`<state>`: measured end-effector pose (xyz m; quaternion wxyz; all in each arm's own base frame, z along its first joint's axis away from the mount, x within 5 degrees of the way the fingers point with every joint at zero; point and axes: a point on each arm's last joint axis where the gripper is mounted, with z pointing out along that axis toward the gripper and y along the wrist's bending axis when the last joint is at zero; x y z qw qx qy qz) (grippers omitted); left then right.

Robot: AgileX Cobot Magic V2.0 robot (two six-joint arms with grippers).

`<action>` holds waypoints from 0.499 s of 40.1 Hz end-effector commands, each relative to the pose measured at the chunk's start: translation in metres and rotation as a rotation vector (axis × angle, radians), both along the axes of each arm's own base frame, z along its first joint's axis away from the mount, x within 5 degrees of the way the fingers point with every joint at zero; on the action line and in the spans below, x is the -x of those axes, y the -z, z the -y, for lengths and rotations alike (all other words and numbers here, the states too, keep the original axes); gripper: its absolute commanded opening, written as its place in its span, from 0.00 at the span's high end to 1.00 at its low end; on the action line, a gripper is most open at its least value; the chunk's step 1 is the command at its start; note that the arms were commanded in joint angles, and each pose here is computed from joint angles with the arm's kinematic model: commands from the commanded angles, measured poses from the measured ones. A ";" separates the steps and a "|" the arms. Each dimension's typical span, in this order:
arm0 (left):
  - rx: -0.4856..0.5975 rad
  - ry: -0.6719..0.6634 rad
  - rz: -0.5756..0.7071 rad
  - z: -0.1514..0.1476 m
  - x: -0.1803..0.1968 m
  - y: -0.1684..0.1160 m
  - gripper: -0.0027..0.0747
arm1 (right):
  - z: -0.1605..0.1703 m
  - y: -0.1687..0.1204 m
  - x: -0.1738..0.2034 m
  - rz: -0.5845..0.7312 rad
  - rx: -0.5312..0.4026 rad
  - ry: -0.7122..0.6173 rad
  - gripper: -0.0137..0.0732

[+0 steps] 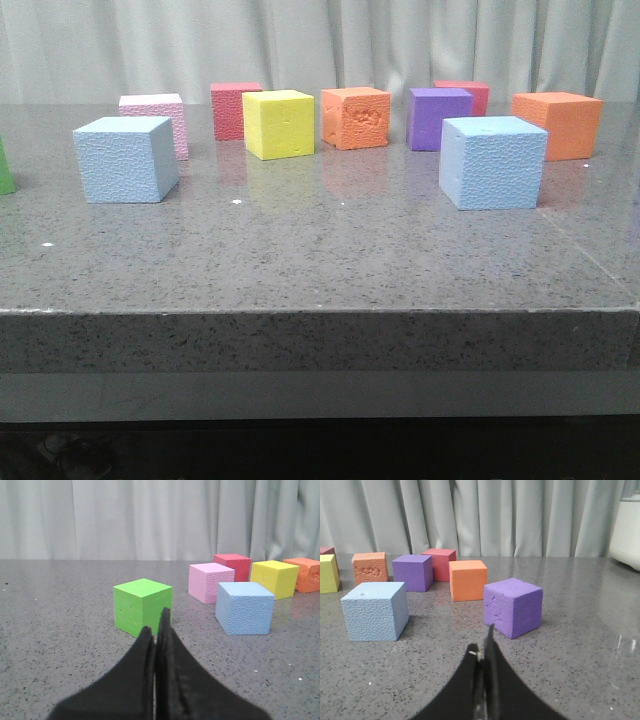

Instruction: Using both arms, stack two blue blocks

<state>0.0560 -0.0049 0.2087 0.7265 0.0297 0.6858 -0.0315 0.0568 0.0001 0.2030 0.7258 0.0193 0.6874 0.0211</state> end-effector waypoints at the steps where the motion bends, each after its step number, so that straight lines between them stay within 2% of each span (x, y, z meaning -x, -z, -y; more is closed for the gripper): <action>1: 0.013 0.008 0.069 0.000 0.001 0.004 0.99 | 0.001 -0.009 0.003 0.105 0.005 0.014 0.92; 16: 0.013 0.008 0.069 0.000 0.001 0.004 0.99 | 0.001 -0.009 0.003 0.105 0.005 0.014 0.92; 20: 0.013 0.008 0.069 0.000 0.001 0.004 0.99 | 0.001 -0.013 0.003 0.142 0.005 0.018 0.92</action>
